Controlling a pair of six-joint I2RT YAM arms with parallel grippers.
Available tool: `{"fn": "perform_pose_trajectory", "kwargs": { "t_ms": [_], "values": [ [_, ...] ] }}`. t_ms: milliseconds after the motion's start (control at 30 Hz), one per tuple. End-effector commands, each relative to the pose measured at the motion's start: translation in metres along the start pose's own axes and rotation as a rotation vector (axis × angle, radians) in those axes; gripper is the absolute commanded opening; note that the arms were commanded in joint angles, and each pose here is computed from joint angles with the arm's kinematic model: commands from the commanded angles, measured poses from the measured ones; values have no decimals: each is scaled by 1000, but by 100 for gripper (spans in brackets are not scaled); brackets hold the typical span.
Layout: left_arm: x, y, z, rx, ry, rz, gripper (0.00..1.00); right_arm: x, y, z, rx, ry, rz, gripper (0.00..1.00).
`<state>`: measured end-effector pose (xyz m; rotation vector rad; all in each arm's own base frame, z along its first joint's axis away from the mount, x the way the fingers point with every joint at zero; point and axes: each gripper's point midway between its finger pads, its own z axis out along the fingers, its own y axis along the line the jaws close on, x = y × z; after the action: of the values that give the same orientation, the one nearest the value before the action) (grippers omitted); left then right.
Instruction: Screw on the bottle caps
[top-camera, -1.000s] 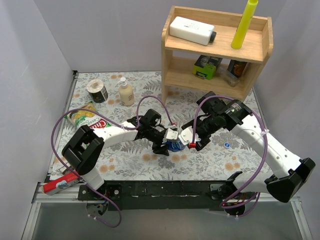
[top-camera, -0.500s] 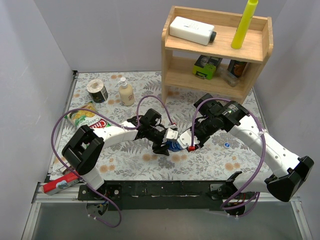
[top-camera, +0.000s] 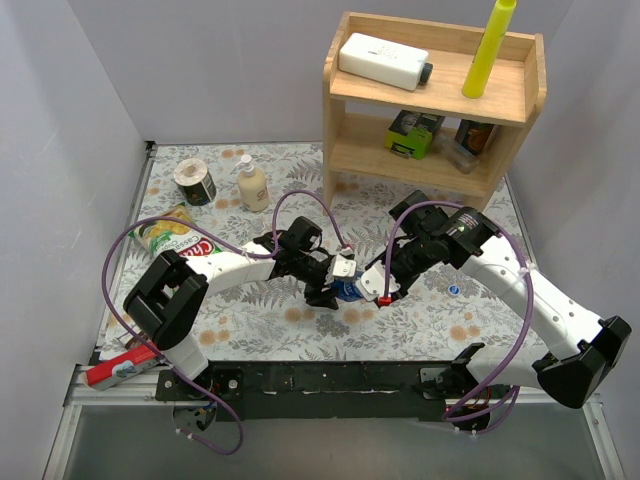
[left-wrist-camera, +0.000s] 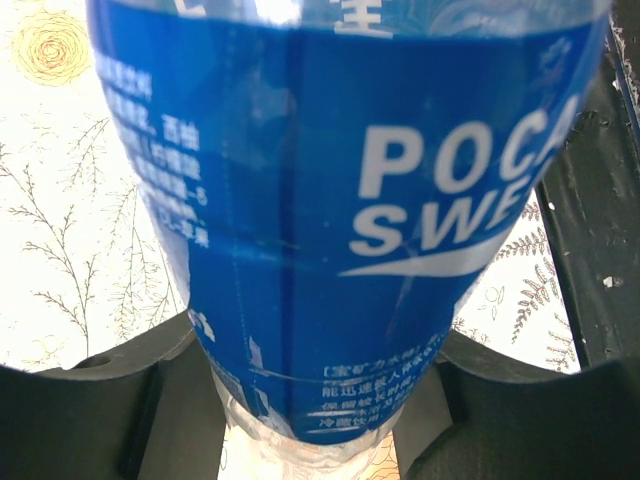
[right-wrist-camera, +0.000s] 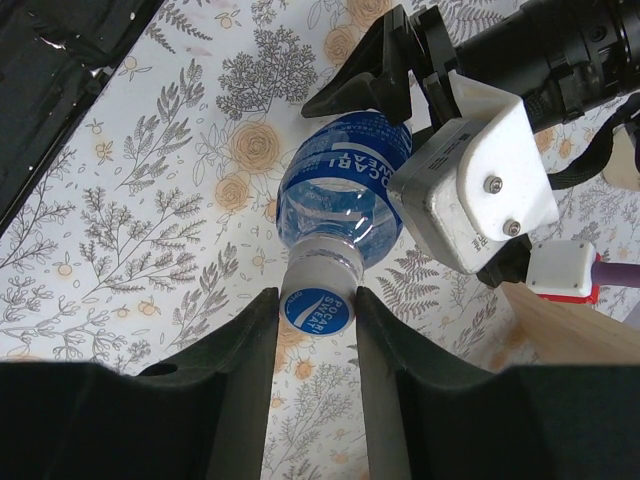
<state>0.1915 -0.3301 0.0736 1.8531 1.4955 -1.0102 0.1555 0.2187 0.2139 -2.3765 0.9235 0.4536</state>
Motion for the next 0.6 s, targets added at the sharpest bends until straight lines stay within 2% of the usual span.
{"fn": "perform_pose_trajectory", "kwargs": {
  "t_ms": [0,67,333,433,467,500,567],
  "values": [
    [-38,6,-11,-13,-111,86,0,3,11,2,-30,17,-1,43],
    [-39,7,-11,-15,-114,84,0,4,11,2,-29,23,-5,45],
    [-40,6,-11,-9,-119,83,0,9,6,4,-3,38,5,38],
    [-45,9,-12,-26,-139,74,0,7,-5,5,34,28,70,21],
    [-48,12,-15,-39,-155,65,0,7,-7,6,39,21,105,11],
    [-45,11,-14,-48,-162,46,0,8,-7,9,33,8,184,7],
    [-65,21,-22,-122,-233,42,0,7,-14,10,30,-51,296,1]
  ]
}}
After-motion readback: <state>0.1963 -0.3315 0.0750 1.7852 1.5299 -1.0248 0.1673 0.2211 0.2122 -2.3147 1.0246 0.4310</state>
